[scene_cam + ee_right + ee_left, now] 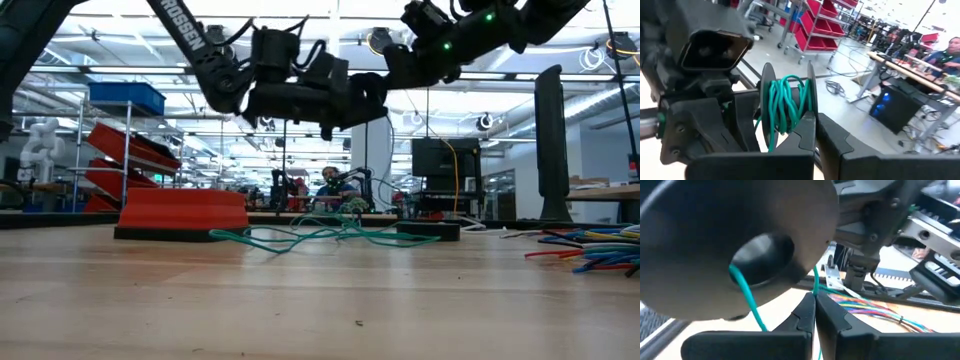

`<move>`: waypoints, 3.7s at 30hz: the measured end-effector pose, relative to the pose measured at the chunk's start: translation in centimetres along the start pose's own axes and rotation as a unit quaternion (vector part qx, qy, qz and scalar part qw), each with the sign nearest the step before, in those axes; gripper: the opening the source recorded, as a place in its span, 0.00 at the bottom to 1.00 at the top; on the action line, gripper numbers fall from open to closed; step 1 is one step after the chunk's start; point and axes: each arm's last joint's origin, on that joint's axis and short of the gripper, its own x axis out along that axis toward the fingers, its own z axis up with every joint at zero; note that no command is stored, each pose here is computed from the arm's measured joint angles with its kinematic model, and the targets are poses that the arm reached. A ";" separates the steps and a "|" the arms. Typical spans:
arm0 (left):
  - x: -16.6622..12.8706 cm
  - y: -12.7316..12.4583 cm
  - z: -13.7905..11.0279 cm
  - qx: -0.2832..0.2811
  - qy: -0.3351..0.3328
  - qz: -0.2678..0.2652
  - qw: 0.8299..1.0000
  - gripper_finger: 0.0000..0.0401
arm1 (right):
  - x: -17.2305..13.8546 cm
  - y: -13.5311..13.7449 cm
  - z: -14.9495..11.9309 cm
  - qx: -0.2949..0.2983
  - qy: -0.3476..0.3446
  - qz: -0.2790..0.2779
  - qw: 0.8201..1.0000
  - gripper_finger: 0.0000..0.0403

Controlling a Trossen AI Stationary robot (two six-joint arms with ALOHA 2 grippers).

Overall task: Coiling cords
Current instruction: Coil the green wire cable on the spool

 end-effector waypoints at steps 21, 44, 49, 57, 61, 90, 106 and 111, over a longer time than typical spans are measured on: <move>-1.7 1.7 -0.4 0.049 -0.033 -0.061 0.996 0.38 | 0.5 -0.7 1.6 0.098 -0.090 0.075 0.988 0.00; -2.5 3.1 -0.5 0.049 -0.053 -0.166 0.984 0.38 | -3.8 -4.4 4.6 0.108 -0.134 0.091 0.981 0.00; -2.3 2.7 -0.6 0.050 -0.053 -0.173 0.982 0.38 | -4.1 -4.6 4.7 0.108 -0.134 0.091 0.981 0.00; -2.0 2.9 -1.4 0.035 -0.036 -0.140 0.989 0.21 | -4.1 -4.5 4.7 0.106 -0.135 0.101 0.980 0.00; -1.6 3.0 -2.3 0.027 -0.021 -0.151 0.988 0.04 | -4.1 -4.5 4.7 0.106 -0.135 0.102 0.980 0.00; 0.7 0.4 -1.9 0.004 -0.023 -0.331 0.943 0.55 | -4.1 -4.4 4.7 0.114 -0.136 0.119 0.977 0.00; 2.7 -1.6 -1.2 0.019 -0.010 -0.316 0.949 0.55 | -4.0 -4.3 4.8 0.116 -0.142 0.129 0.975 0.00; 2.7 -1.1 -1.2 0.018 -0.011 -0.288 0.957 0.50 | -4.0 -4.3 4.8 0.115 -0.142 0.129 0.975 0.00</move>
